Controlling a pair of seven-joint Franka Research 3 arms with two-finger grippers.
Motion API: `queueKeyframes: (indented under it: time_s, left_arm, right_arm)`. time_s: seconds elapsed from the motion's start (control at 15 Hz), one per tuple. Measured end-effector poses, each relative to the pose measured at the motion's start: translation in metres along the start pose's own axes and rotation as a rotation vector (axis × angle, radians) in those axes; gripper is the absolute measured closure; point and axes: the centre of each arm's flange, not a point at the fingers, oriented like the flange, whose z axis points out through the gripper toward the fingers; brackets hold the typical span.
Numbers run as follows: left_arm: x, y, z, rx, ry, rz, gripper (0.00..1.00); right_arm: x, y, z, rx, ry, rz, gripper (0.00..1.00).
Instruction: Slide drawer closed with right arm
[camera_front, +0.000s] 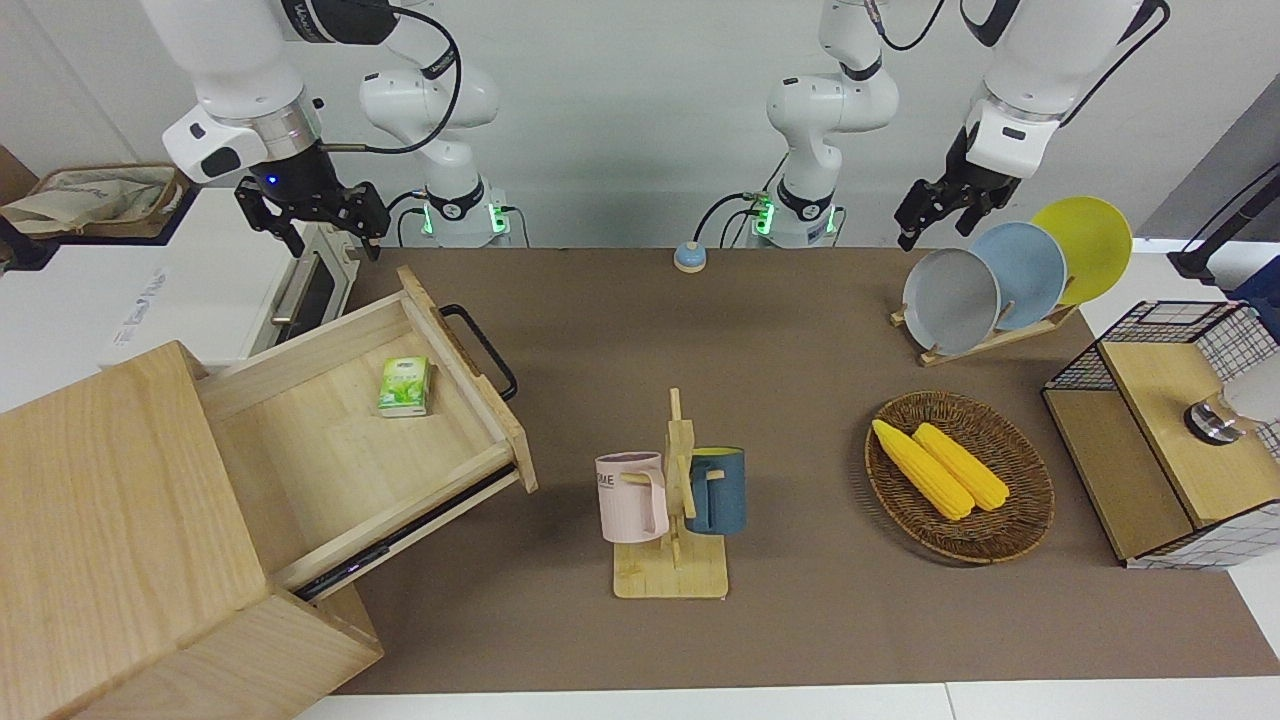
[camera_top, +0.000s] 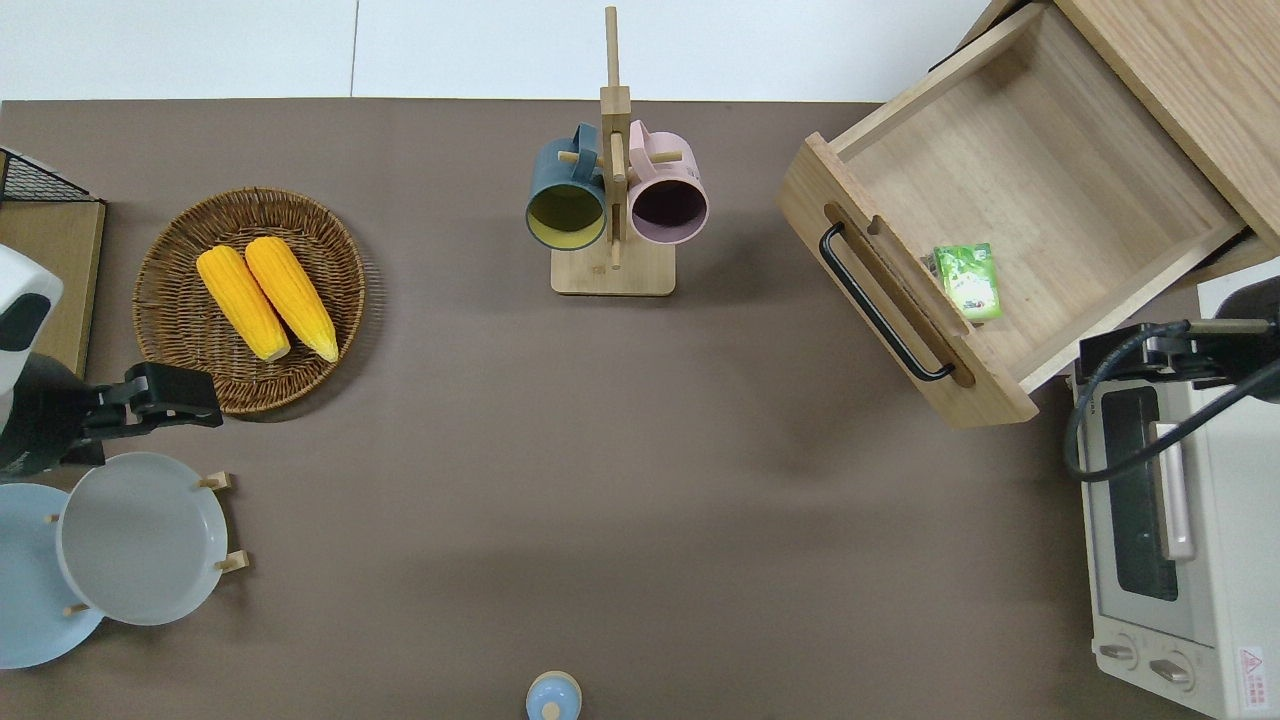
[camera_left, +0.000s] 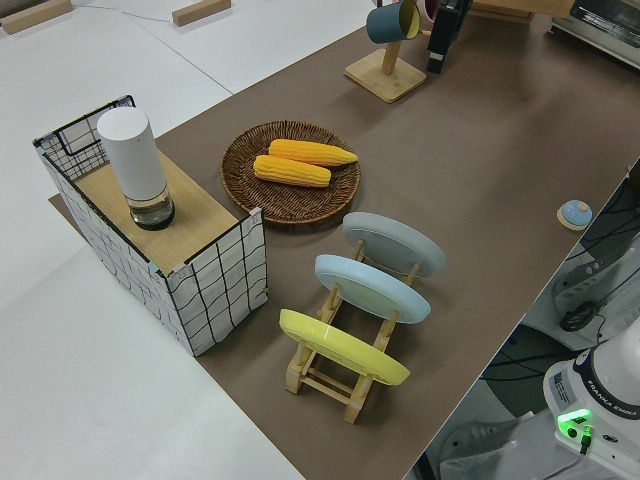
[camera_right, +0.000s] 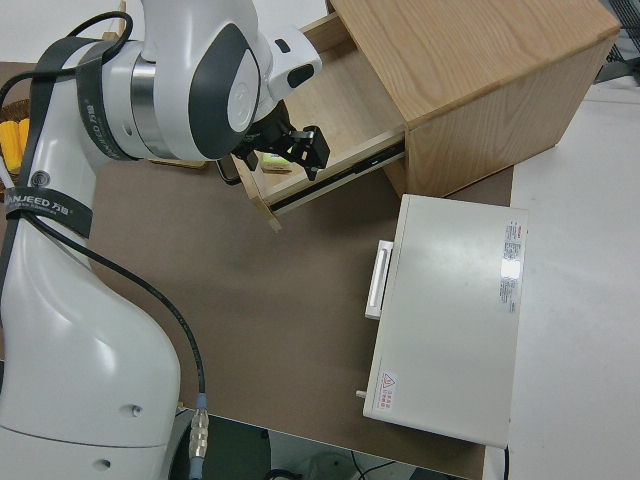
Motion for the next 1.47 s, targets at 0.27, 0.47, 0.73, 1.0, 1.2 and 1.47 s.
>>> queueKeyframes:
  time_s: [0.27, 0.47, 0.73, 1.0, 1.2, 1.47]
  left_arm:
    - [0.000, 0.000, 0.000, 0.000, 0.000, 0.000, 0.00]
    - [0.000, 0.000, 0.000, 0.000, 0.000, 0.000, 0.00]
    - [0.000, 0.000, 0.000, 0.000, 0.000, 0.000, 0.00]
    - [0.000, 0.000, 0.000, 0.000, 0.000, 0.000, 0.00]
    - [0.000, 0.000, 0.000, 0.000, 0.000, 0.000, 0.00]
    - [0.000, 0.000, 0.000, 0.000, 0.000, 0.000, 0.00]
  right_arm:
    - [0.000, -0.001, -0.001, 0.000, 0.003, -0.001, 0.01]
    - [0.000, -0.006, 0.000, -0.017, -0.002, -0.012, 0.01]
    - [0.000, -0.016, 0.004, -0.041, -0.012, -0.023, 0.01]
    - [0.000, -0.012, 0.000, -0.041, -0.005, -0.015, 0.01]
    - [-0.001, -0.011, -0.007, -0.040, -0.004, -0.013, 0.03]
    - [-0.002, -0.012, -0.014, -0.037, 0.006, -0.013, 0.36]
